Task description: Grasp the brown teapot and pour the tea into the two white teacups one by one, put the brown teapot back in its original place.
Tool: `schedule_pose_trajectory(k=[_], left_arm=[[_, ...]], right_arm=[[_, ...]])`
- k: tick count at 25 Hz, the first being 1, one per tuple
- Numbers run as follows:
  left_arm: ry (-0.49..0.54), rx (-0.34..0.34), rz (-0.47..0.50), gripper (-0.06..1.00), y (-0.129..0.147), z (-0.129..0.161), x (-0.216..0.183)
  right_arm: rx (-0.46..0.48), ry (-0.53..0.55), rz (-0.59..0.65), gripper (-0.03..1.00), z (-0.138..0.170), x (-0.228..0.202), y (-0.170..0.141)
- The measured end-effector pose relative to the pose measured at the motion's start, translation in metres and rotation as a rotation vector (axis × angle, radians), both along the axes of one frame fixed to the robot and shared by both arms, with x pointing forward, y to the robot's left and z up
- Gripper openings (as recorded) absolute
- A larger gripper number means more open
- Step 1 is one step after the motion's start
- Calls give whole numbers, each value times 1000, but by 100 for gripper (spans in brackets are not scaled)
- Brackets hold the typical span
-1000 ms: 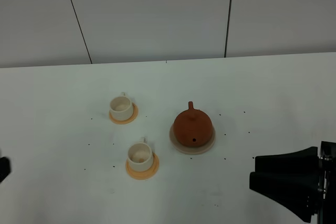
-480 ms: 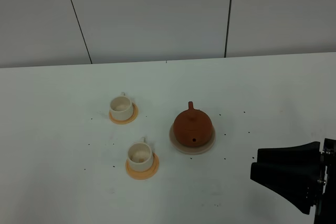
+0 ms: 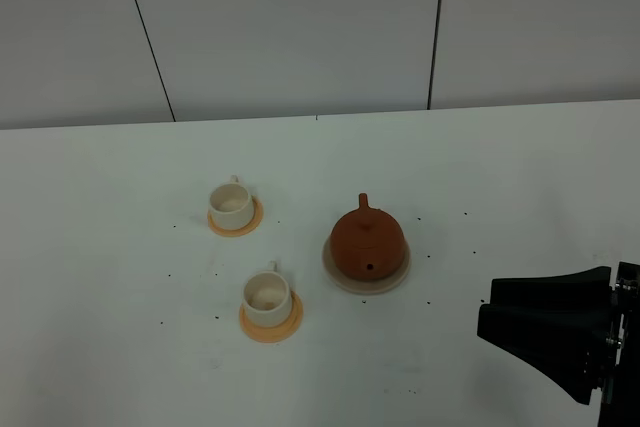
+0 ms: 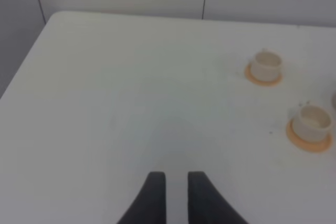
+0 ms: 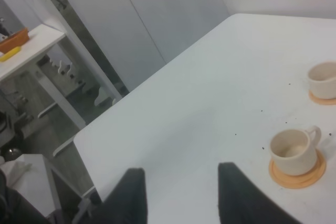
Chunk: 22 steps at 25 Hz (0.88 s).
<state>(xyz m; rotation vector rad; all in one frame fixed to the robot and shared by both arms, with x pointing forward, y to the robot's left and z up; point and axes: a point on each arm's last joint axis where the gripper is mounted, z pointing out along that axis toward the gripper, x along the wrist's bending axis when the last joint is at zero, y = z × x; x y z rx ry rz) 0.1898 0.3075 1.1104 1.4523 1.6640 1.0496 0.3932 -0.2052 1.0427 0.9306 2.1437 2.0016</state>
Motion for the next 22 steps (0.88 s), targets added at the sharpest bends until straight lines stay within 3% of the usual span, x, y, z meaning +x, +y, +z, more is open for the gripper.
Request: schedule_pose_trajectory(k=[9,16,22], left_arm=[[66,-19,11,17,1,-1,14],[240,-22,10,17,2,-54,43],[216,-9,-1,17,2,-61,51]], right_arm=[[11,23,-4,31,0,0,0],[29,28,21,31,1,-2,1],[16,47,34,31,-1,-3,2]])
